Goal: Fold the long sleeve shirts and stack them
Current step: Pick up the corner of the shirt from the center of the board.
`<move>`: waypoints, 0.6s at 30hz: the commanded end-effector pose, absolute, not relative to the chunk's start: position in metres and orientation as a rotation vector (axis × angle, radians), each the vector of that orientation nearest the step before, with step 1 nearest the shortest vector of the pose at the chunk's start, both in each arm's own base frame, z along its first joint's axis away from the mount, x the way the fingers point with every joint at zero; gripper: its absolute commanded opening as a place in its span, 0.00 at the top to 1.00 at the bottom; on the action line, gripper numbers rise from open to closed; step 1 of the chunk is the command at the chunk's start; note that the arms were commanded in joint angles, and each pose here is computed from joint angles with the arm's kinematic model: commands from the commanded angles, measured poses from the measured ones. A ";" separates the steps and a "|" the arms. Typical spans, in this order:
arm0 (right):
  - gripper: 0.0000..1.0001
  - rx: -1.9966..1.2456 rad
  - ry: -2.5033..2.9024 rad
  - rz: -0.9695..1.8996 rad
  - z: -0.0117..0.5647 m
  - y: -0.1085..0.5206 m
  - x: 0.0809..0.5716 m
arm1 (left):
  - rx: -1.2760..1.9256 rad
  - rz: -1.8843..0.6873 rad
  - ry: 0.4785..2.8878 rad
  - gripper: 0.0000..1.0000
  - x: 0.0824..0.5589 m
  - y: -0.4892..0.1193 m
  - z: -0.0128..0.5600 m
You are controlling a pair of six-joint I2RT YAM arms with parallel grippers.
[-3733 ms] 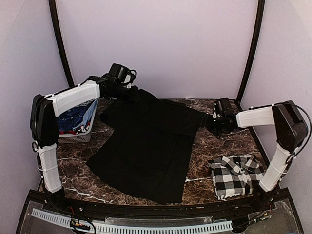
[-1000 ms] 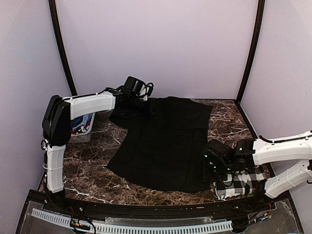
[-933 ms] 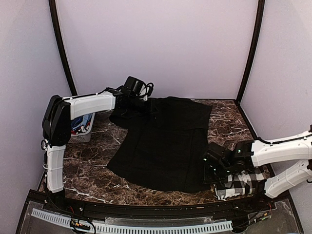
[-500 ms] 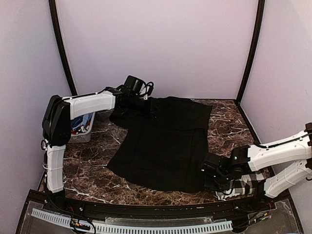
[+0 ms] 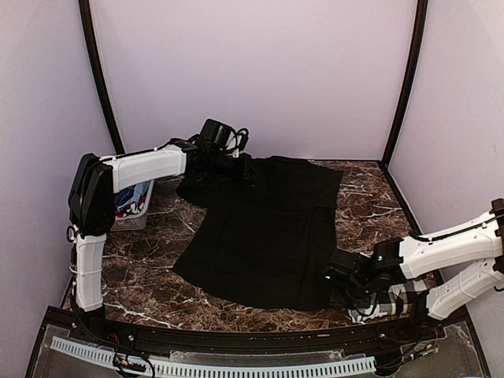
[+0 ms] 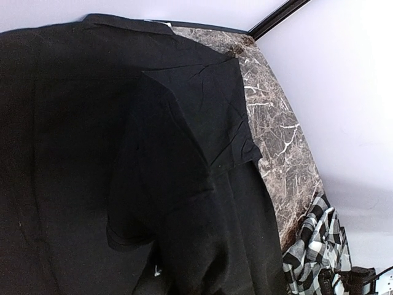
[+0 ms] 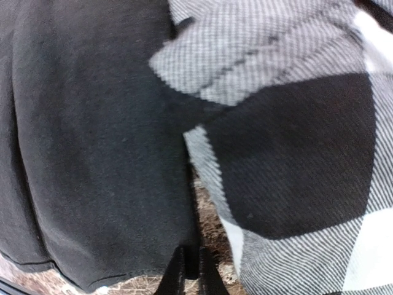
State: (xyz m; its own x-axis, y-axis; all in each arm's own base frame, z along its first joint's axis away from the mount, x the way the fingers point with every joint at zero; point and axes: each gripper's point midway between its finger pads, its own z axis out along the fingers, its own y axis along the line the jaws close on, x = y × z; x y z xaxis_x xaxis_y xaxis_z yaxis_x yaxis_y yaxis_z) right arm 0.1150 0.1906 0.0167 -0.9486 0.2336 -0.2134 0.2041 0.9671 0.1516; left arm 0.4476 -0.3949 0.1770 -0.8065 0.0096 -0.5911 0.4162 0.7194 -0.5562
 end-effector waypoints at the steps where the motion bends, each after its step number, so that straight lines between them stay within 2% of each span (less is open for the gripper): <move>1: 1.00 0.285 2.865 0.144 0.026 0.192 0.119 | 0.330 -0.975 2.246 1.00 0.458 -0.402 0.216; 8: 1.00 0.207 2.792 0.165 0.065 0.204 0.134 | 0.316 -0.960 2.099 1.00 0.477 -0.404 0.265; 11: 1.00 0.118 2.759 0.229 0.085 0.226 0.144 | 0.294 -0.960 2.034 1.00 0.488 -0.399 0.287; 18: 1.00 -0.186 2.720 0.322 0.106 0.297 0.164 | 0.309 -0.948 1.980 1.00 0.508 -0.385 0.300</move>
State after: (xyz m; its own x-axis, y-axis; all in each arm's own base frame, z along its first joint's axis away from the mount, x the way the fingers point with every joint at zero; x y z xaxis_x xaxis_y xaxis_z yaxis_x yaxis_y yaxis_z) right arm 0.1547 0.2580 0.0985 -0.9325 0.0665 -0.3550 -0.0074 0.9792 0.2029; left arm 0.4914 -0.3954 0.2860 -0.6296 -0.1339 -0.7653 0.5091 0.6729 -0.5366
